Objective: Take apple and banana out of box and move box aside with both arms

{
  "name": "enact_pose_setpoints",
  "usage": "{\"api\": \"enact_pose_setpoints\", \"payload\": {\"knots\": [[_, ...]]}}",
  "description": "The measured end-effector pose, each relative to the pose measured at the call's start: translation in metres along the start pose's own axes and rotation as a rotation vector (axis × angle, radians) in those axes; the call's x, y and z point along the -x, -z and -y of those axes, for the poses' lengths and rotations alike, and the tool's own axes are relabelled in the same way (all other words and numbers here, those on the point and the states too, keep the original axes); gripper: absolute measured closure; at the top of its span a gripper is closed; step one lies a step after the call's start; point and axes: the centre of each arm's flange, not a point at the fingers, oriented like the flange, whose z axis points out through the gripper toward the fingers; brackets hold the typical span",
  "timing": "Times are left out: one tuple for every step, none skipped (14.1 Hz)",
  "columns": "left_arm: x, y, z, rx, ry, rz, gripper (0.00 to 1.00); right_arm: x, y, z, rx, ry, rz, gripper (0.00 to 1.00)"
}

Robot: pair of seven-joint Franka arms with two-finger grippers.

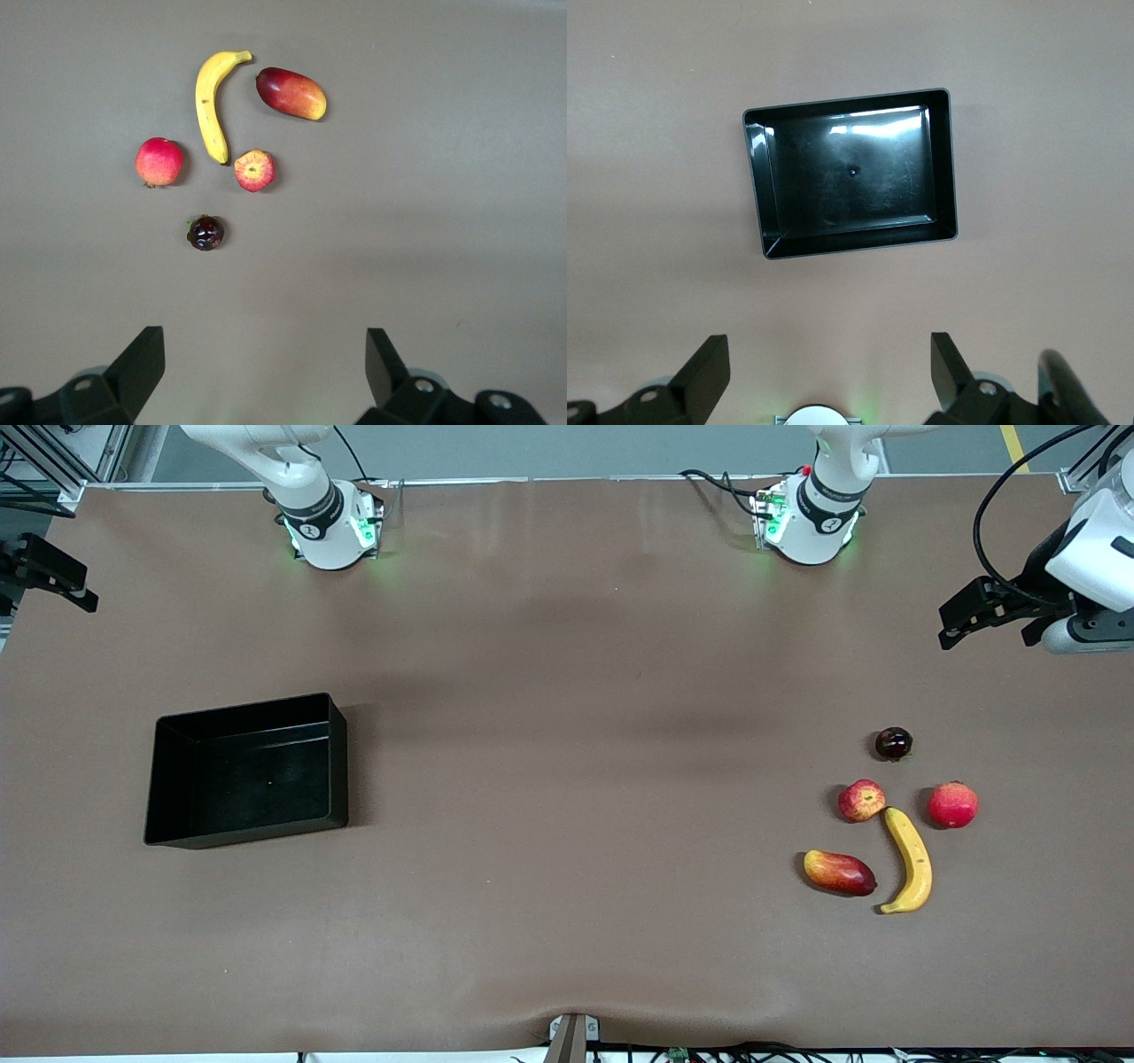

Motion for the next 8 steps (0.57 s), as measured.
{"api": "enact_pose_setpoints", "payload": {"knots": [[0.0, 0.0001, 0.0, 0.0, 0.0, 0.0, 0.0, 0.0, 0.0, 0.0, 0.0, 0.0, 0.0, 0.0], [0.0, 0.0003, -0.0001, 0.0, 0.0, -0.001, 0.0, 0.0, 0.0, 0.0, 0.0, 0.0, 0.0, 0.0], [0.0, 0.0004, -0.0001, 0.0, 0.0, -0.001, 0.0, 0.0001, -0.0001, 0.0, 0.0, 0.0, 0.001, 0.0], [0.0, 0.0005, -0.0001, 0.0, 0.0, -0.001, 0.0, 0.0003, -0.0002, 0.0, 0.0, 0.0, 0.003, 0.0], [0.0, 0.0005, -0.0001, 0.0, 0.0, -0.001, 0.0, 0.0006, -0.0005, 0.0001, -0.001, 0.0, 0.005, 0.0], [0.0, 0.0005, -0.0001, 0.0, 0.0, -0.001, 0.0, 0.0008, -0.0007, 0.0002, -0.001, 0.001, 0.007, 0.0], [0.0, 0.0005, -0.0001, 0.0, 0.0, -0.001, 0.0, 0.0008, -0.0007, 0.0003, -0.001, 0.001, 0.008, 0.0], [0.0, 0.0005, -0.0001, 0.0, 0.0, -0.001, 0.0, 0.0009, -0.0008, 0.0003, -0.001, 0.001, 0.008, 0.0]]}}
